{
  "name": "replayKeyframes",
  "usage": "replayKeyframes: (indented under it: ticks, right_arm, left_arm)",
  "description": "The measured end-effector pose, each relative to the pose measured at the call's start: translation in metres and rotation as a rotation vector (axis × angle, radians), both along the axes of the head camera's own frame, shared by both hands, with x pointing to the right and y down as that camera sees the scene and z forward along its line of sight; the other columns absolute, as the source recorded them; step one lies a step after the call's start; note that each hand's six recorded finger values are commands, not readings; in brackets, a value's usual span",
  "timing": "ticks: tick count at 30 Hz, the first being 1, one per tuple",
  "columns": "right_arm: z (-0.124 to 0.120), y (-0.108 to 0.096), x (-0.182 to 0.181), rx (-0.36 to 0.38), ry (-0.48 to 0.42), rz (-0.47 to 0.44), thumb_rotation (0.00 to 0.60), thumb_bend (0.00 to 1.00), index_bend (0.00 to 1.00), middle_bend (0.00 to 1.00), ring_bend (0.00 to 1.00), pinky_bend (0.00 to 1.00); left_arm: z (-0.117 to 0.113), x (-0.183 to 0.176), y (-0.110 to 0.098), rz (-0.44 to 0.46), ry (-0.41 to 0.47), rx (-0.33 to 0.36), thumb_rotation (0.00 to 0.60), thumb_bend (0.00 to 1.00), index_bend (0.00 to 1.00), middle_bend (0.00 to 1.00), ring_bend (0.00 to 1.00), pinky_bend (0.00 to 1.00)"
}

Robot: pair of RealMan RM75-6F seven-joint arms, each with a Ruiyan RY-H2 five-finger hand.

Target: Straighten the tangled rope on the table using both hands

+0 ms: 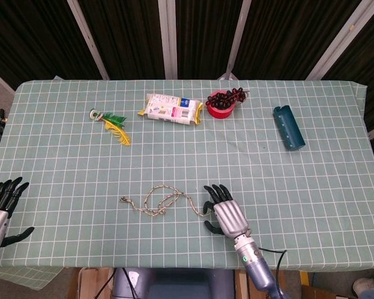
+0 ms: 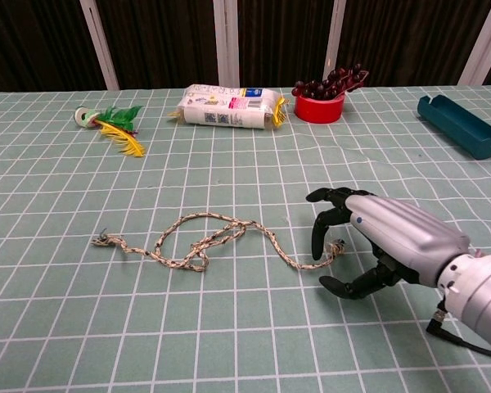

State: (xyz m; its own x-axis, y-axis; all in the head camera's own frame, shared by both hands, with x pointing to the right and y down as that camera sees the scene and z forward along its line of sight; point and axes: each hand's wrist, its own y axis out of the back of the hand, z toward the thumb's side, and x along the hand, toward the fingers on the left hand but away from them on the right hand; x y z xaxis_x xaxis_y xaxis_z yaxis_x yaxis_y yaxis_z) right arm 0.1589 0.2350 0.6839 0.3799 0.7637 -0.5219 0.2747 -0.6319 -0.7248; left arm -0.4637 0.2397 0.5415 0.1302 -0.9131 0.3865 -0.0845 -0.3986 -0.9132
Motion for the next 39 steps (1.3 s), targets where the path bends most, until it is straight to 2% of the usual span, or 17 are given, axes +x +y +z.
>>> replayKeyframes:
  ticks: [11, 39]
  right_arm:
    - [0.0063, -0.0032, -0.0024, 0.002, 0.011, 0.018, 0.6, 0.4, 0.55, 0.13, 0.0, 0.0]
    - [0.0088, -0.0004, -0.0023, 0.001, 0.041, 0.005, 0.6, 0.42, 0.58, 0.14, 0.0, 0.0]
  left_arm:
    - [0.0008, 0.0012, -0.0006, 0.002, 0.013, -0.006, 0.6, 0.03, 0.07, 0.0, 0.0, 0.0]
    - [0.001, 0.0036, -0.001, 0.007, 0.022, -0.006, 0.6, 0.03, 0.07, 0.0, 0.0, 0.0]
